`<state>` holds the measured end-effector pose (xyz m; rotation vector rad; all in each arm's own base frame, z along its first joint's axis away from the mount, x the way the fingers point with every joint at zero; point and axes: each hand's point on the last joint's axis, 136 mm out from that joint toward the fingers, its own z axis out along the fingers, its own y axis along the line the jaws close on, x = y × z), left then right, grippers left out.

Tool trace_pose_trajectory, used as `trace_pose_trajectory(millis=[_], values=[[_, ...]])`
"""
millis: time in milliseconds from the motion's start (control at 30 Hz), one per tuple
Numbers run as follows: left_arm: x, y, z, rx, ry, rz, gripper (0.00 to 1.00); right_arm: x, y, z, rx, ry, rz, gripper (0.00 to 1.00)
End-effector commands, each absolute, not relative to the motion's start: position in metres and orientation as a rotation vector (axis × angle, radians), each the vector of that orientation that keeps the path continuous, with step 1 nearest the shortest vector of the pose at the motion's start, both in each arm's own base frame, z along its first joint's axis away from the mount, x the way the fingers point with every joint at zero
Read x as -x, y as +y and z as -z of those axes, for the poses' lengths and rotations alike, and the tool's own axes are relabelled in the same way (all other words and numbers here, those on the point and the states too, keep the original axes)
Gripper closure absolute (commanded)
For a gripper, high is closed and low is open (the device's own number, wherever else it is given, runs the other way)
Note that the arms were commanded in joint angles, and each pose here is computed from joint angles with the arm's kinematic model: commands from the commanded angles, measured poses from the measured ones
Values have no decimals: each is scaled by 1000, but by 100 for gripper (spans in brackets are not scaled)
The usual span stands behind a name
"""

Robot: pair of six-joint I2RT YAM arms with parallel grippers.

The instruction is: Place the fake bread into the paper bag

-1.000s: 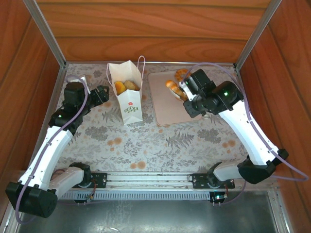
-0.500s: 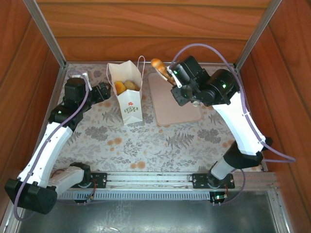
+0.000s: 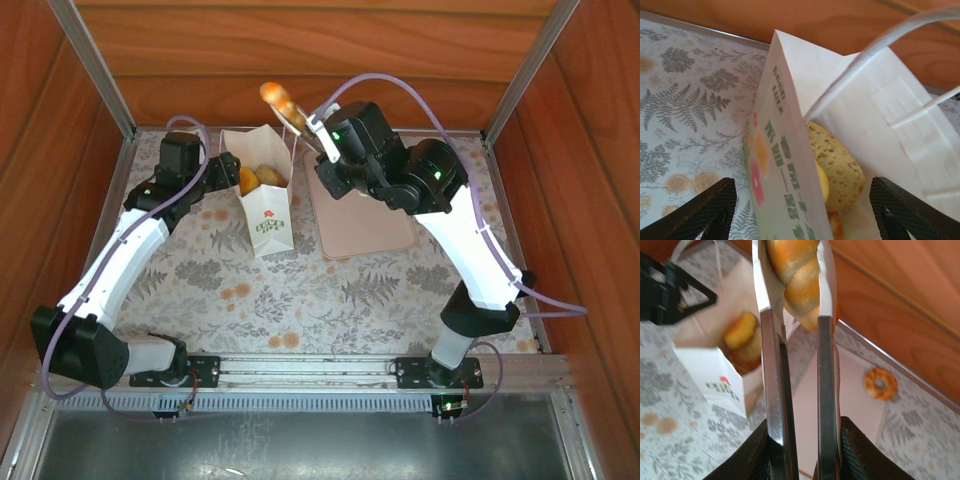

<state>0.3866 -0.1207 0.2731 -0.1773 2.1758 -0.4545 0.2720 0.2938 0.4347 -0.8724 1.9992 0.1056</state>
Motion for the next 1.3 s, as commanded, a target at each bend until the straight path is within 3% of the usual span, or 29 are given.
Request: trace_pose_trajectory(millis=[0,300,1000,1267], values=[[-389,-115,-272,174,2177,390,26,-281,338,-447,876,1895,-245,76],[-381,-101,-264,172,2176,299,39,-303,378,-398,914,1983,-228,76],[-379,-92,-260,139,2178,215,42,-315,346,-313,1021,2245,62,74],[-379,-91,-260,130,2176,201,45,-318,339,-305,1024,2265,112,62]])
